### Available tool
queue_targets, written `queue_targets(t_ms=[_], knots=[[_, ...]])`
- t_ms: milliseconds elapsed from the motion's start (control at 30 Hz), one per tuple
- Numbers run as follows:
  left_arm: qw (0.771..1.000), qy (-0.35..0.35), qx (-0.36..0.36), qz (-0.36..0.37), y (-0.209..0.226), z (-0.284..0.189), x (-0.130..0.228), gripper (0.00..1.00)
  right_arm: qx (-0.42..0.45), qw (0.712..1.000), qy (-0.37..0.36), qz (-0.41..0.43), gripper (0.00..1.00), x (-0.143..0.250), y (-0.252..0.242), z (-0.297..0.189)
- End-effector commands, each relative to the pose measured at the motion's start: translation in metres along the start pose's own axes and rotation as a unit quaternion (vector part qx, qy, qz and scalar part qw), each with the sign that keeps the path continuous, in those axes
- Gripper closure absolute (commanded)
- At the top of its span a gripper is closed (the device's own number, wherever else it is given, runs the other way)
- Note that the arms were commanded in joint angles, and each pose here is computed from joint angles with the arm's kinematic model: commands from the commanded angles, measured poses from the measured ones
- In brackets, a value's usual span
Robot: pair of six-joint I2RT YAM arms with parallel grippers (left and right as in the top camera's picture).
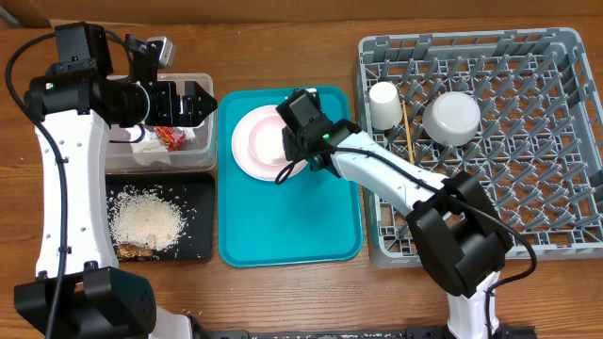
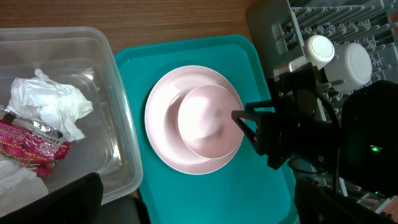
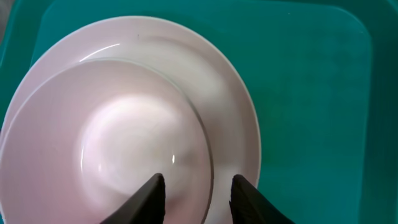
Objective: Sort waste into correct bins and load items into the dishwasher
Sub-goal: 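Move the right gripper over the pink bowl on the teal tray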
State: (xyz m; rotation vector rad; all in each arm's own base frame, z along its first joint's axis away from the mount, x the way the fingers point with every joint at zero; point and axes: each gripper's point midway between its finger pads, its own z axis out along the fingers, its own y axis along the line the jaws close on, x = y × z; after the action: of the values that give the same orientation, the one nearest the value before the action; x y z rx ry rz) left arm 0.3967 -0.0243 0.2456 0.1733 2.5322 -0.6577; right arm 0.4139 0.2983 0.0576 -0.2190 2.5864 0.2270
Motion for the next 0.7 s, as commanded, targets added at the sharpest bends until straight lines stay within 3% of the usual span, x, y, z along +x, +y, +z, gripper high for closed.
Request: queue_targets(t_ms=[0,333,667], knots=[[1.000,-0.012,-0.001,0.009,-0.006,-0.007,-0.008,0.00,-0.006,1.000,0.009,0.002,0.70,0.005,0.003,0.004],[1.000,-0.012,-0.001,0.009,-0.006,-0.007,-0.008,0.00,0.001,1.000,0.023,0.000,0.73,0.012,0.000,0.004],[1.000,-0.012,-0.001,0.009,-0.006,-0.007,-0.008,0.00,0.003,1.000,0.029,-0.001,0.87,0.015,-0.001,0.004]])
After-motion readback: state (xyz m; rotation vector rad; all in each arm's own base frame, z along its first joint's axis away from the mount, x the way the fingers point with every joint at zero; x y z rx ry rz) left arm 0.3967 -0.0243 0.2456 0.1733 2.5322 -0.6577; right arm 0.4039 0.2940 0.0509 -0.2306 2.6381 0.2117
